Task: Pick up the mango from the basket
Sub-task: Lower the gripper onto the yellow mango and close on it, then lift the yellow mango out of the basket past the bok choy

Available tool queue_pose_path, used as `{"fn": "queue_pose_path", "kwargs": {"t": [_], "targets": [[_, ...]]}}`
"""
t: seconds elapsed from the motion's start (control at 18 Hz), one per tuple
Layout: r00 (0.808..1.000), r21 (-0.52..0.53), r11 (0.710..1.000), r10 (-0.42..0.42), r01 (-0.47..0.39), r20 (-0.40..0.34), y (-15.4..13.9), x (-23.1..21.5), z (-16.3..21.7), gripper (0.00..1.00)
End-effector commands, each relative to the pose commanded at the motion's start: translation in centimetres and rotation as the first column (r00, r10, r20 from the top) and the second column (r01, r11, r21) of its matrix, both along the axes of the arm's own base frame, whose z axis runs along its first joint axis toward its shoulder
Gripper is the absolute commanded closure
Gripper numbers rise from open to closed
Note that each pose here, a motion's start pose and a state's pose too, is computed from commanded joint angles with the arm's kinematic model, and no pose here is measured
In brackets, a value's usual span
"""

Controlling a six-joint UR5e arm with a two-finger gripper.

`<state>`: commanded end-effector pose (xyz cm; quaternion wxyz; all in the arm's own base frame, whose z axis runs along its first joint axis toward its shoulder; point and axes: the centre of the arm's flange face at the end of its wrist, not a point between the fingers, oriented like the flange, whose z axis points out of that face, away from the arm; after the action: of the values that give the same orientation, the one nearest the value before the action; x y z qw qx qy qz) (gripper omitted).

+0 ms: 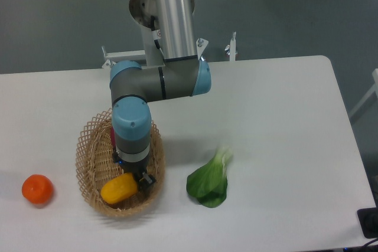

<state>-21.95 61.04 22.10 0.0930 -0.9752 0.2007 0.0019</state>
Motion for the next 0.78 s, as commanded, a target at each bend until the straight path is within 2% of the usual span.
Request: {"fn": "queue_pose_path", "kwargs": {"t": [0.33,0.67,0.78], "targets": [[1.000,0.032,0.999,0.014,-0.014,-0.024,-1.2,-0.8,3.3,0.76],[0.995,0.059,0.994,0.092,-0.091,-0.026,-3.7,-5.8,6.3,0.76],[0.996,0.070,0.994,0.085,-0.082,-0.036,-4.7,-7.5,7.0,0.76]]}}
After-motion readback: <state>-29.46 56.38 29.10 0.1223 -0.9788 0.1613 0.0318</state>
